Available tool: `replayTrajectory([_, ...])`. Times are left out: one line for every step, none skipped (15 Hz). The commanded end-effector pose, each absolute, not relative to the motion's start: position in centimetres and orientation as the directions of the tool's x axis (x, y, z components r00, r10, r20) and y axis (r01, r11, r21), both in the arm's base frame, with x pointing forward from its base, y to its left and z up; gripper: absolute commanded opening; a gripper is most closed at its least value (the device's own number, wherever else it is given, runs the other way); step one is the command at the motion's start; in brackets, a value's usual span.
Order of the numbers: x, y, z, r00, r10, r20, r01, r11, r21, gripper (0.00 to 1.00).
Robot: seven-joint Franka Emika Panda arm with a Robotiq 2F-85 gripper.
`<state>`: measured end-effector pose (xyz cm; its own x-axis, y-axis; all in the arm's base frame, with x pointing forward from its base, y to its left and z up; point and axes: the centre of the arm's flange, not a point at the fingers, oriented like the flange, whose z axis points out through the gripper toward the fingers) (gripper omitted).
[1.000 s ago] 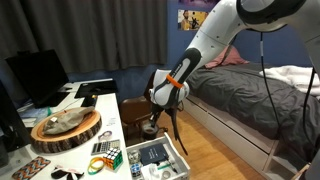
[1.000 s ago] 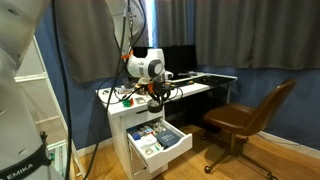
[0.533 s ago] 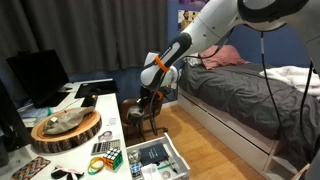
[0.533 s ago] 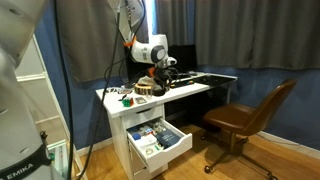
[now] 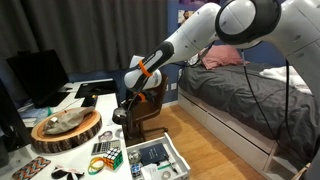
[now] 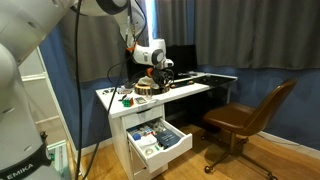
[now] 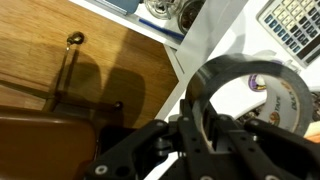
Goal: Put the black masking tape on the desk
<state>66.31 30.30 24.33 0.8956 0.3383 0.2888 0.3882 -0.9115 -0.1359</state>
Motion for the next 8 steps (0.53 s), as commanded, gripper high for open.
replayTrajectory([70.0, 33.1, 23.5, 0.923, 0.287, 0.258, 0.334, -0.929, -0.162, 0.04])
replayTrajectory([70.4, 33.4, 23.2, 0.927, 0.279, 0.25, 0.323, -0.933, -0.158, 0.04])
replayTrajectory([70.9, 33.6, 23.0, 0.933, 0.268, 0.24, 0.309, -0.939, -0.154, 0.04])
replayTrajectory([71.3, 33.8, 22.9, 0.939, 0.256, 0.23, 0.294, -0.944, -0.152, 0.04])
replayTrajectory([71.6, 34.0, 22.6, 0.945, 0.244, 0.22, 0.279, -0.949, -0.147, 0.04])
replayTrajectory([72.0, 34.2, 22.4, 0.95, 0.229, 0.213, 0.261, -0.955, -0.139, 0.04])
replayTrajectory([72.3, 34.3, 22.3, 0.955, 0.214, 0.207, 0.242, -0.962, -0.126, 0.04])
replayTrajectory([72.7, 34.4, 22.0, 0.959, 0.201, 0.2, 0.226, -0.968, -0.111, 0.04])
